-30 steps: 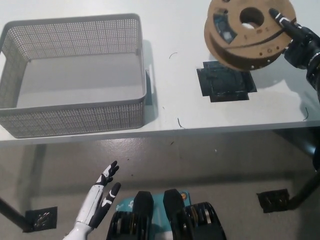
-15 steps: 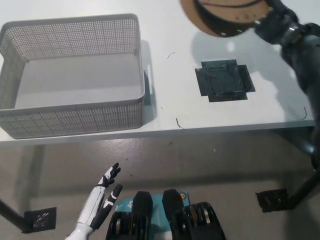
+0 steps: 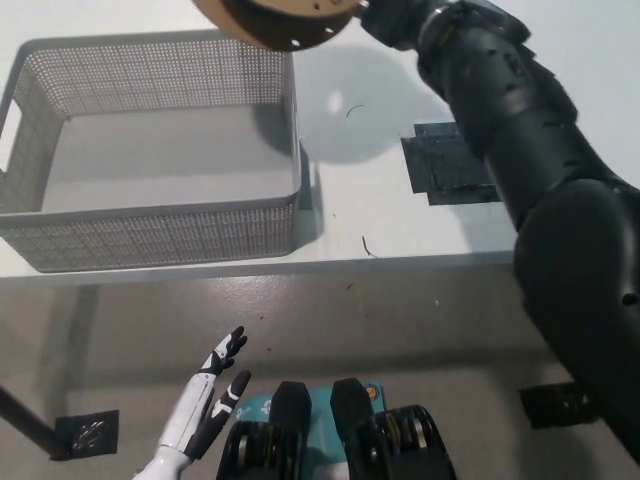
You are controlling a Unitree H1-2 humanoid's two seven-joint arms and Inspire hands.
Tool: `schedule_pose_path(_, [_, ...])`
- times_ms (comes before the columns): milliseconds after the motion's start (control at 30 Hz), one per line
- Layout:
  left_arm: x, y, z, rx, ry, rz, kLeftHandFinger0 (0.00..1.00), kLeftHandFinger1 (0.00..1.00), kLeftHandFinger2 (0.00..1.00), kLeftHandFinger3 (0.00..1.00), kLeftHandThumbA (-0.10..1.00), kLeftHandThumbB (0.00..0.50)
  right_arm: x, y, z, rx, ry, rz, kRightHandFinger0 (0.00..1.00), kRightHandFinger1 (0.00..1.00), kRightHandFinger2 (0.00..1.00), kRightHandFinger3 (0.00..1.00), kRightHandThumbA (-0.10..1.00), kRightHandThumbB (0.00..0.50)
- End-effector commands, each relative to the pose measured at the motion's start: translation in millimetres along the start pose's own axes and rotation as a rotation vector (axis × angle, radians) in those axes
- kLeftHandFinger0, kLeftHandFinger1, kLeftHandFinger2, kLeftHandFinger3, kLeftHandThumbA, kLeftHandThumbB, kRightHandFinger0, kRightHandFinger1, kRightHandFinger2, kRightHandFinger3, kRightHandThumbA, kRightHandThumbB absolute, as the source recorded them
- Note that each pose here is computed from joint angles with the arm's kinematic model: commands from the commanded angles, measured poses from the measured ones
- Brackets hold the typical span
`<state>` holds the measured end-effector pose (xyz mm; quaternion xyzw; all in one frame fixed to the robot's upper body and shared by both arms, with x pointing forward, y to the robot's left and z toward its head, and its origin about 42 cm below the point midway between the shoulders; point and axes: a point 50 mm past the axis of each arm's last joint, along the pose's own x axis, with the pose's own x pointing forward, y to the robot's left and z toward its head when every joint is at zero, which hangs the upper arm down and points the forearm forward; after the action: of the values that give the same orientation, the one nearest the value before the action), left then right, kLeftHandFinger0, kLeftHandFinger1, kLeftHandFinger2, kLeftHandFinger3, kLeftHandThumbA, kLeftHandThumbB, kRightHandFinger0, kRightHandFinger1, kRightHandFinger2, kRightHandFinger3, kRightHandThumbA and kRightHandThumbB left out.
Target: Use the right hand to pick up a 3d printing filament and place it into a container on the left side
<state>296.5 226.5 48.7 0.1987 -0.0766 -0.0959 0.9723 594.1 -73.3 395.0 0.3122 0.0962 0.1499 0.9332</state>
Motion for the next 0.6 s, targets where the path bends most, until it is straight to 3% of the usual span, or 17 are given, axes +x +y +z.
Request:
schedule_pose_path(0, [7.2,4.6,11.0,0.025,-0.066,-0.017,1.00,1.00,1.00,1.00,1.00,0.247,-4.4,63.9,51.5,-0.017,-0.204,0.087,0.00,0.19,0.87,1.00,-0.10,0.050])
schedule_pose_path(100, [7.9,4.3,11.7,0.025,-0.066,-0.023,1.00,1.00,1.00,1.00,1.00,0.249,-2.3,73.2,39.0,-0.076,-0.186,0.060,0.00,0.24,0.89,0.99,-0.10,0.082])
schedule_pose_path(133, [7.9,4.4,11.8,0.026,-0.067,-0.025,1.00,1.00,1.00,1.00,1.00,0.248,-1.9,75.2,34.9,-0.123,-0.208,0.053,0.00,0.24,0.90,0.86,-0.10,0.076])
schedule_pose_path(167, [8.0,4.8,12.7,0.028,-0.068,-0.027,1.00,1.00,1.00,1.00,1.00,0.249,-1.2,80.0,27.0,-0.228,-0.228,0.023,0.00,0.25,0.87,0.48,-0.10,0.105])
schedule_pose_path(233, [8.7,4.4,13.8,0.025,-0.071,-0.029,1.00,1.00,1.00,1.00,1.00,0.249,-1.0,87.0,17.6,-0.460,-0.282,-0.023,0.00,0.24,0.77,0.25,-0.10,0.127])
schedule_pose_path(267, [9.8,5.0,14.5,0.029,-0.077,-0.032,1.00,1.00,1.00,1.00,1.00,0.245,-0.9,94.4,12.0,-0.550,-0.284,-0.039,0.00,0.24,0.74,0.64,-0.10,0.115])
schedule_pose_path(300, [10.6,5.2,15.0,0.032,-0.077,-0.032,1.00,1.00,1.00,1.00,1.00,0.250,-1.1,99.8,8.6,-0.628,-0.293,-0.052,0.00,0.26,0.72,0.78,-0.10,0.119])
schedule_pose_path(333, [11.3,5.1,15.6,0.032,-0.073,-0.030,1.00,1.00,1.00,1.00,1.00,0.267,-1.6,110.1,3.6,-0.723,-0.297,-0.076,0.00,0.34,0.80,0.46,-0.10,0.120])
schedule_pose_path(367, [11.8,5.1,15.9,0.032,-0.072,-0.030,1.00,1.00,1.00,1.00,1.00,0.267,-1.9,113.7,2.4,-0.752,-0.299,-0.084,0.00,0.38,0.84,0.47,-0.10,0.127])
schedule_pose_path(400, [12.4,5.1,16.0,0.034,-0.075,-0.029,1.00,1.00,1.00,1.00,1.00,0.265,-2.3,119.5,-0.1,-0.810,-0.307,-0.086,0.05,0.49,0.92,0.47,-0.10,0.138])
schedule_pose_path(433, [13.3,5.5,15.8,0.042,-0.080,-0.033,1.00,1.00,1.00,1.00,1.00,0.263,-3.6,130.7,-6.1,-0.917,-0.347,-0.077,0.05,0.50,0.91,0.59,-0.10,0.172])
schedule_pose_path(467, [13.4,5.5,16.1,0.047,-0.082,-0.038,1.00,1.00,1.00,1.00,1.00,0.260,-4.4,136.4,-10.3,-1.012,-0.377,-0.074,0.12,0.55,0.90,0.64,-0.10,0.194])
schedule_pose_path(500, [13.5,5.9,16.7,0.055,-0.085,-0.042,1.00,1.00,1.00,1.00,1.00,0.258,-4.7,140.6,-13.9,-1.079,-0.390,-0.049,0.04,0.47,0.83,0.60,-0.10,0.166])
schedule_pose_path(533, [13.9,6.4,16.7,0.049,-0.086,-0.045,1.00,1.00,1.00,1.00,1.00,0.258,-5.4,147.5,-17.8,-1.140,-0.391,-0.040,0.02,0.46,0.82,0.65,-0.10,0.170])
schedule_pose_path(567, [15.3,6.9,17.2,0.047,-0.092,-0.046,1.00,1.00,1.00,1.00,1.00,0.256,-5.9,151.1,-19.3,-1.166,-0.405,-0.029,0.00,0.38,0.78,0.66,-0.10,0.180])
